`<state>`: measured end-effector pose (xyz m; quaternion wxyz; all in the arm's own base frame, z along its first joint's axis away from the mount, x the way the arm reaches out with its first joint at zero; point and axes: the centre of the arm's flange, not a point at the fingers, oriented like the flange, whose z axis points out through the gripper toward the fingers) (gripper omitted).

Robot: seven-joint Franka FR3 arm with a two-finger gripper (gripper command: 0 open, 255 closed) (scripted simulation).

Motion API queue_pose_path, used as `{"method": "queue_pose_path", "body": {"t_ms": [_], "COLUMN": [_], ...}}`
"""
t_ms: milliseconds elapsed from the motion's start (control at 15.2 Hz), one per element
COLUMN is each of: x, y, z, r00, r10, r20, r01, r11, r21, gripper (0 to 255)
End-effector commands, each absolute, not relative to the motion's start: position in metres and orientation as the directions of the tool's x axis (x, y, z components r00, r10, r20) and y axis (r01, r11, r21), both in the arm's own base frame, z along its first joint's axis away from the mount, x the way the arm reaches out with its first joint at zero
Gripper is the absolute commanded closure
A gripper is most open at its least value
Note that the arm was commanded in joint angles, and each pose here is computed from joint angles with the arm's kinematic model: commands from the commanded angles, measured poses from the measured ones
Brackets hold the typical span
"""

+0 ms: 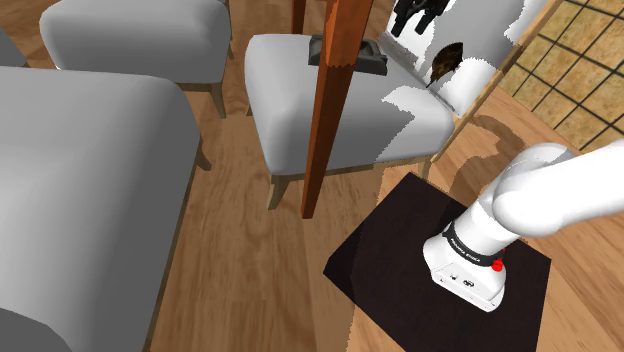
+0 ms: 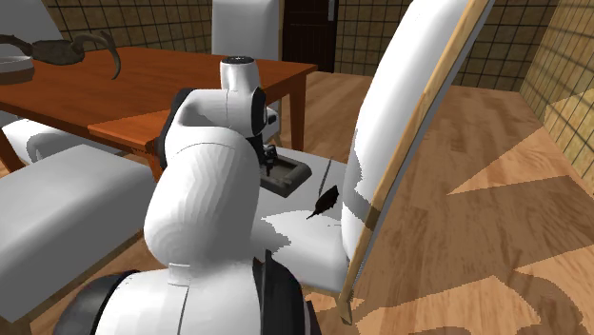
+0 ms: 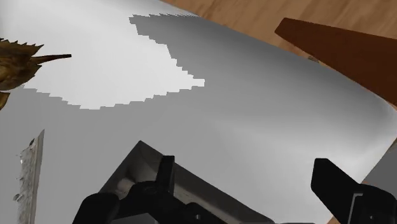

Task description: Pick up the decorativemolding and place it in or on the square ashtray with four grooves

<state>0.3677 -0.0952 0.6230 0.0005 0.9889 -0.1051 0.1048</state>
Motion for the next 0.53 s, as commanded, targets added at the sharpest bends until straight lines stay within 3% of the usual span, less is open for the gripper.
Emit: {"method": "queue_pose_path", "body": {"t_ms": [0, 462], "x": [0.380, 0.419], "y": [-0.117, -0.197], "z": [0.615, 0.588], "r00": [0.950, 0.924], "r10": [-0.235, -0.327], "r20": [0.207, 0.201], "r01": [-0.235, -0.323], "r11": [-0.972, -0.945], "r21": [-0.027, -0.049], "gripper": [0, 0]}}
